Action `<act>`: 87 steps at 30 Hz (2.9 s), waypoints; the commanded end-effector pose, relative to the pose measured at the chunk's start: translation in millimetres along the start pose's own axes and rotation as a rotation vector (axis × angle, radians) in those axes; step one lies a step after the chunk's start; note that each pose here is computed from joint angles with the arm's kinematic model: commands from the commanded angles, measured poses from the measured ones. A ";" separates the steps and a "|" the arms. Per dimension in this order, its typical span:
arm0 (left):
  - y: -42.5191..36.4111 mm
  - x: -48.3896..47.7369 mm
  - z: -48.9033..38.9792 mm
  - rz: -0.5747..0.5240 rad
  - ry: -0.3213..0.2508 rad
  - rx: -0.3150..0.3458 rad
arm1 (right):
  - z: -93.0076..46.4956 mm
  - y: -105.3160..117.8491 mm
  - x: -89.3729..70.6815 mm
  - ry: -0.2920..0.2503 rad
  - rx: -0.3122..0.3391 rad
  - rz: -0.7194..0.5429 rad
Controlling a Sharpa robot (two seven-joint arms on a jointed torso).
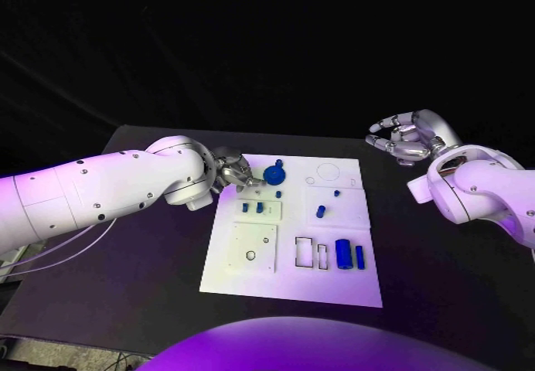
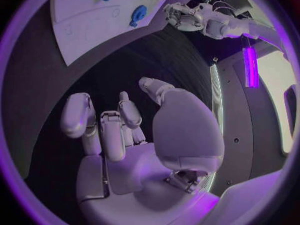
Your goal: Assemble the parts on the task board
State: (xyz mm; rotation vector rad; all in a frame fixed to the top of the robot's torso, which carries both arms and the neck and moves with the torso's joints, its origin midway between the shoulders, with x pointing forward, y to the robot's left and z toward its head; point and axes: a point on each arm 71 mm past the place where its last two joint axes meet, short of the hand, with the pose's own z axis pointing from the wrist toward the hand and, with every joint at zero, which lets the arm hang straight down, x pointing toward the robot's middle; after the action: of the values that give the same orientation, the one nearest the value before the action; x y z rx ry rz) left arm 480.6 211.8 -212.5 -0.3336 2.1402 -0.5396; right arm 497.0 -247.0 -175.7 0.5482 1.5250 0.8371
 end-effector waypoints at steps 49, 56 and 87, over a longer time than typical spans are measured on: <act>-58.4 39.2 34.5 0.717 -0.109 0.519 | 0.3 3.4 5.3 0.016 -0.022 -0.004; -57.6 39.8 38.3 0.716 -0.096 0.502 | 0.2 3.6 5.4 0.015 -0.023 -0.004; -53.7 45.7 49.6 0.702 -0.043 0.449 | 0.0 4.5 6.3 0.017 -0.025 -0.003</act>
State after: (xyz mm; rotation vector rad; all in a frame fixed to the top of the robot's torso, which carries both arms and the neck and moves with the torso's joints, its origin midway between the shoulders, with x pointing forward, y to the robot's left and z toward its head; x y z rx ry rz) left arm 498.0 132.1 -237.7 0.6255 1.8116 -0.5759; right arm 496.2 -241.1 -176.6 0.5395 1.5288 0.8508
